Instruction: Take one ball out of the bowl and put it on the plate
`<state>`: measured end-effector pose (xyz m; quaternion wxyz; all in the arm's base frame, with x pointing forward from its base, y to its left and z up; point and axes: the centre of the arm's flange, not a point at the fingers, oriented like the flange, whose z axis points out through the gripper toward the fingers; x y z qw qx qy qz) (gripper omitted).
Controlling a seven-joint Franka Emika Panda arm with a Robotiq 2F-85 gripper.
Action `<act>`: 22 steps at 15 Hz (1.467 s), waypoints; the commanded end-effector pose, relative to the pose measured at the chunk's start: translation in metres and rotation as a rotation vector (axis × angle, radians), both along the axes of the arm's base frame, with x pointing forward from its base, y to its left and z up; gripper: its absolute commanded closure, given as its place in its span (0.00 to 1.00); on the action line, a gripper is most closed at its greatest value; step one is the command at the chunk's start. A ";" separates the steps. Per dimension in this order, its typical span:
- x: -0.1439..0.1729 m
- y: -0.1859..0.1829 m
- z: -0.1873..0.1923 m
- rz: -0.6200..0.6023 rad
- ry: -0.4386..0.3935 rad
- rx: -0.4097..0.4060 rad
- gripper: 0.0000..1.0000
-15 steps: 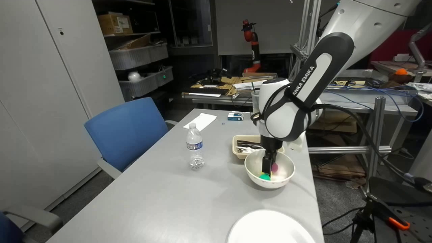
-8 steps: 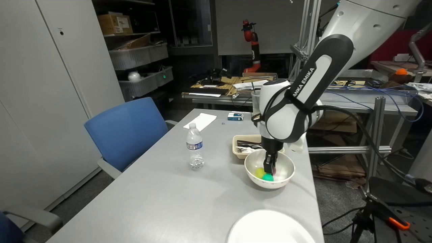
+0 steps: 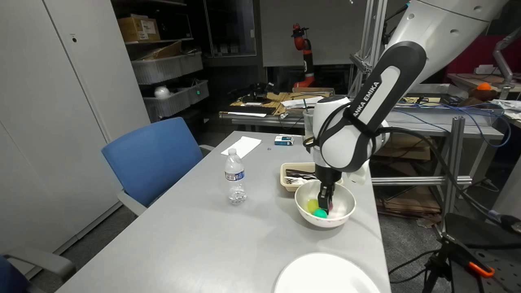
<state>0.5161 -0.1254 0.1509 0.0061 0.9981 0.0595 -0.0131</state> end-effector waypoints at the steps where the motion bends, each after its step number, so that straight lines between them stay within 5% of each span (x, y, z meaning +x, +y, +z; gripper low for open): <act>1: -0.002 -0.001 -0.002 0.011 -0.013 -0.007 0.82; 12: -0.007 0.034 0.071 0.066 0.085 0.012 0.82; 22: -0.018 0.118 0.092 0.275 0.103 0.093 0.82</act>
